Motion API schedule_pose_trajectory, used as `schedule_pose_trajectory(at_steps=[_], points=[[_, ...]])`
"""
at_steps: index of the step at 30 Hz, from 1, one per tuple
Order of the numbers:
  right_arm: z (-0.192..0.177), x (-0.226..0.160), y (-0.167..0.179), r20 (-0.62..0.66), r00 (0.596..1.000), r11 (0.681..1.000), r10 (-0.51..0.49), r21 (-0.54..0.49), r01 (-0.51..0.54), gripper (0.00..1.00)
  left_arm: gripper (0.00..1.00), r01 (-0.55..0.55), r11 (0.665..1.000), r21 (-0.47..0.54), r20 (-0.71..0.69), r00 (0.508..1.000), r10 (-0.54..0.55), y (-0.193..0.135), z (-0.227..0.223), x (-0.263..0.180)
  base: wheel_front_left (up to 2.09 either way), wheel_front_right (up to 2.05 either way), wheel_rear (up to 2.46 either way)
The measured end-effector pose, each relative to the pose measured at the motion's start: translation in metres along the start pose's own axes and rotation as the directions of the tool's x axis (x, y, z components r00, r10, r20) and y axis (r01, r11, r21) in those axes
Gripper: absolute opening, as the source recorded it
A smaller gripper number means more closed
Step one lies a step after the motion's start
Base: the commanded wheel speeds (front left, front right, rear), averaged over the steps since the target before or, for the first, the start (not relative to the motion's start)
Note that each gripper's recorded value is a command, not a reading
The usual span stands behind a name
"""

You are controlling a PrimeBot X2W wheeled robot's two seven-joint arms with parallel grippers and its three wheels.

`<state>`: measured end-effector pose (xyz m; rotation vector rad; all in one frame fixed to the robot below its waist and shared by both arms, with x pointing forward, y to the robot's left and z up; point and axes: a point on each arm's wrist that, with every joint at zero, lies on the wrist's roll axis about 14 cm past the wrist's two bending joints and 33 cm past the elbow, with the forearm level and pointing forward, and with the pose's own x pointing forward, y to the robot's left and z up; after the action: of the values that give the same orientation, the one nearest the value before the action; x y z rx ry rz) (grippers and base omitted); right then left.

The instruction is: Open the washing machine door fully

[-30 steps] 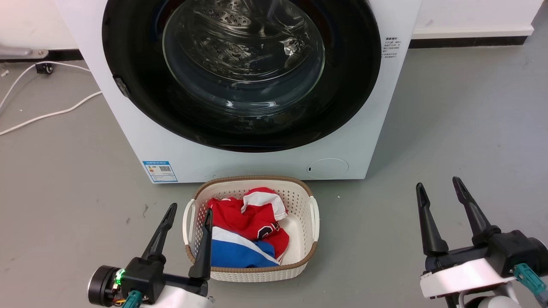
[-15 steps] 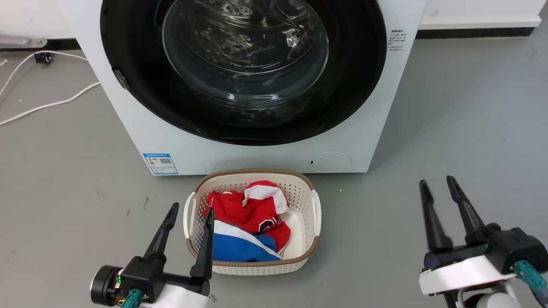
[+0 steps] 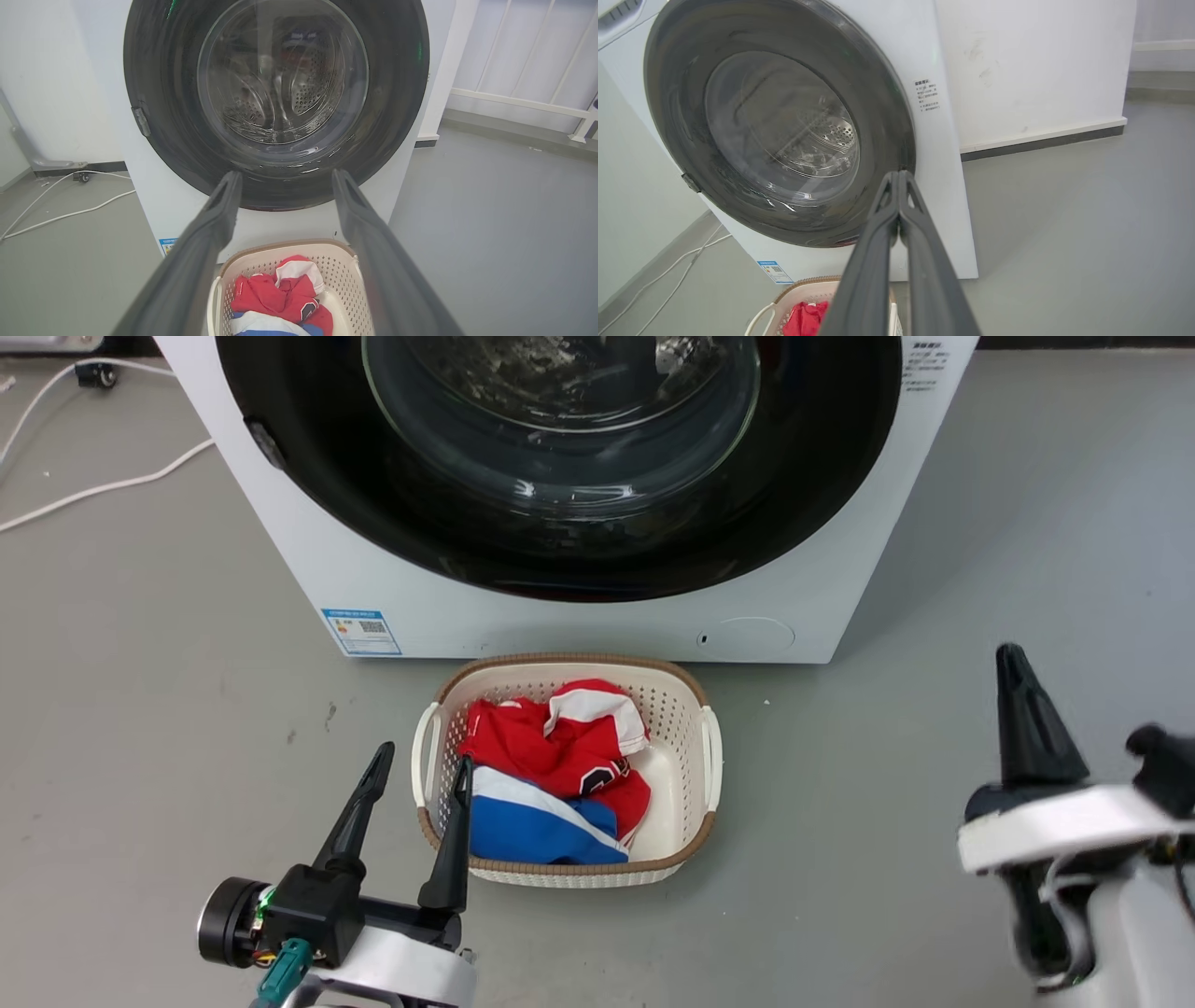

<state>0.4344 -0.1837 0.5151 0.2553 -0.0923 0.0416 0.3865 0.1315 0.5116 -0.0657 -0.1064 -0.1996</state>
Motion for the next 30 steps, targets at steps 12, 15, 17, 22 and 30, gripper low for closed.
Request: schedule_pose_trajectory(at_steps=[12, 15, 17, 22, 30], points=[[0.053, 0.109, -0.021, -0.049, 0.998, 0.939, 0.045, 0.343, -0.025, 0.00, 1.00, 0.001, 1.000, -0.006, -0.036, 0.999, -0.001, 0.005, -0.018, 0.017, 0.00, 0.00, 0.00], [0.063, 0.136, -0.021, -0.074, 0.995, 0.921, 0.074, 0.387, -0.040, 0.00, 1.00, -0.003, 1.000, -0.009, -0.053, 0.999, 0.002, 0.007, -0.025, 0.021, 0.00, 0.00, 0.00], [0.064, 0.153, -0.020, -0.102, 0.990, 0.909, 0.093, 0.414, -0.043, 0.00, 1.00, -0.011, 1.000, -0.016, -0.061, 0.998, 0.010, 0.010, -0.029, 0.023, 0.00, 0.00, 0.00], [0.064, 0.192, -0.009, -0.184, 0.970, 0.881, 0.159, 0.470, -0.055, 0.00, 1.00, -0.033, 0.999, -0.021, -0.065, 0.997, 0.032, 0.019, -0.032, 0.027, 0.00, 0.00, 0.00], [0.071, 0.240, 0.030, -0.248, 0.935, 0.895, 0.252, 0.428, -0.127, 0.00, 1.00, -0.068, 0.998, -0.013, -0.099, 0.993, 0.067, 0.032, -0.044, 0.026, 0.00, 0.00, 0.00]])
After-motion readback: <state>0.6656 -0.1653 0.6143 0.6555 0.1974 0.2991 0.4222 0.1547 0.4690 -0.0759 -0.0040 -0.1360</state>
